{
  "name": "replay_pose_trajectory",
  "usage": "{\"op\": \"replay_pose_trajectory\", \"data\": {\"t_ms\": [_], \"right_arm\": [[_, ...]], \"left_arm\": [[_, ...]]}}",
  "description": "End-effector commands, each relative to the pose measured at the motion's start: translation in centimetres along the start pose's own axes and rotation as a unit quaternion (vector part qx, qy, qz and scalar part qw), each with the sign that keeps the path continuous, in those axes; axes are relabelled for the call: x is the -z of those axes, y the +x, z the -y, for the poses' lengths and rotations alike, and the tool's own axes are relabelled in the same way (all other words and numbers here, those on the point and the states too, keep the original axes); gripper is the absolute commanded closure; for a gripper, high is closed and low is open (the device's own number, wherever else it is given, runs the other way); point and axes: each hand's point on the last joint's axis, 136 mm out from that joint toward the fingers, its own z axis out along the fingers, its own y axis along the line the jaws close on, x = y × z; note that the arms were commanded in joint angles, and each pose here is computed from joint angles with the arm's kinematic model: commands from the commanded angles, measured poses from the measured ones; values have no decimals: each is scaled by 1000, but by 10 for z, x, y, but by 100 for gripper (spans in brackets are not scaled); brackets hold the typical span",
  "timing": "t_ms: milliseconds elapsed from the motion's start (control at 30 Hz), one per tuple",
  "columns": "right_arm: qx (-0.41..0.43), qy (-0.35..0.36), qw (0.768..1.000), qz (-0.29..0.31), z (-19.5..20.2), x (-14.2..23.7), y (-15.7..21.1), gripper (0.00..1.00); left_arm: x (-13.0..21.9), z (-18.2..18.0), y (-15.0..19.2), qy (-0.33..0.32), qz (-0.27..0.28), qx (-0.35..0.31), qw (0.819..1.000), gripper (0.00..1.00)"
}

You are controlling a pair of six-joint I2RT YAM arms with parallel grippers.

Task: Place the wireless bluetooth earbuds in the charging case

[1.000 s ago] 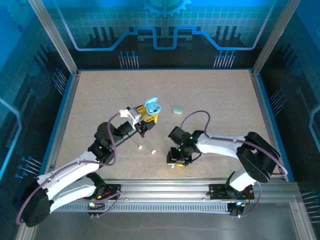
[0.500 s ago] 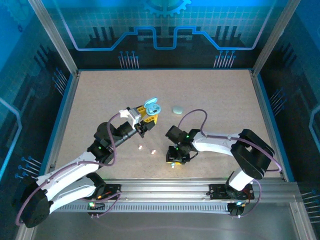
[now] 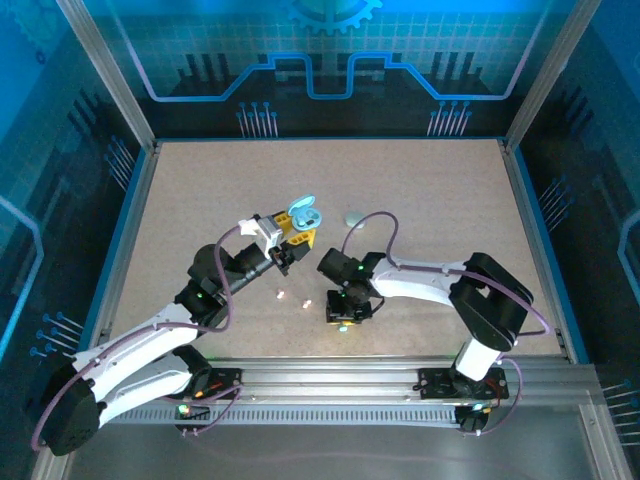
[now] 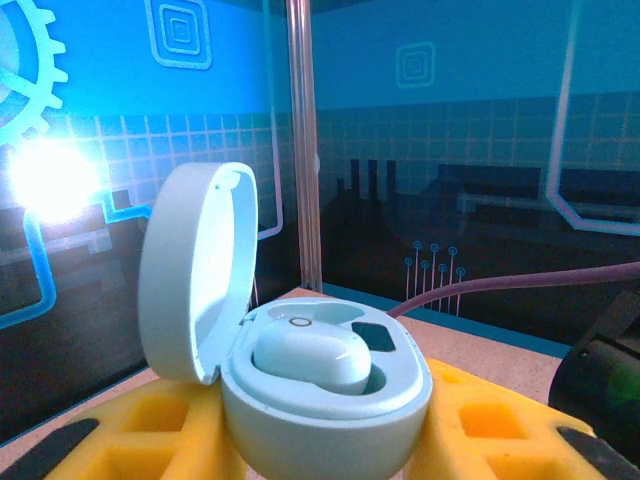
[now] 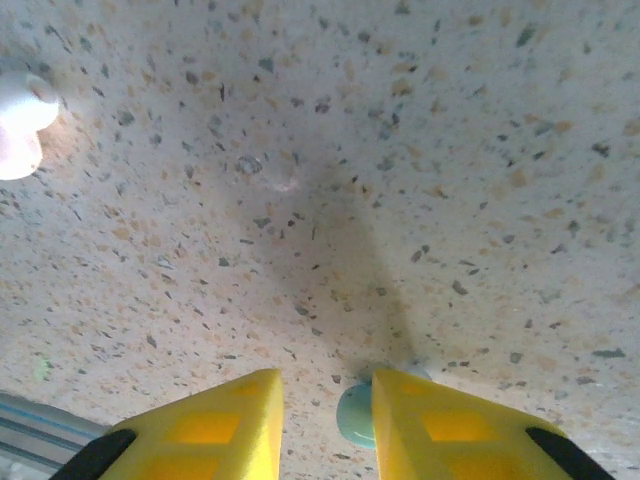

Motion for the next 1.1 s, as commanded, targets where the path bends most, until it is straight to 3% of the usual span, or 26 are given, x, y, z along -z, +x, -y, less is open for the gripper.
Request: {"op": "replay_pose_trajectory", "data": {"t_ms": [0, 600, 1067], "right_arm": [[25, 58, 998, -4, 11, 1, 5, 69], [131, 73, 989, -13, -3, -2, -8, 62], [145, 67, 986, -47, 3, -2, 8, 66]], "left_arm": [[2, -1, -9, -4, 16, -12, 1000, 73], [4, -1, -13, -7, 22, -12, 1000, 72], [2, -1, -11, -5, 16, -9, 1000, 72]]}}
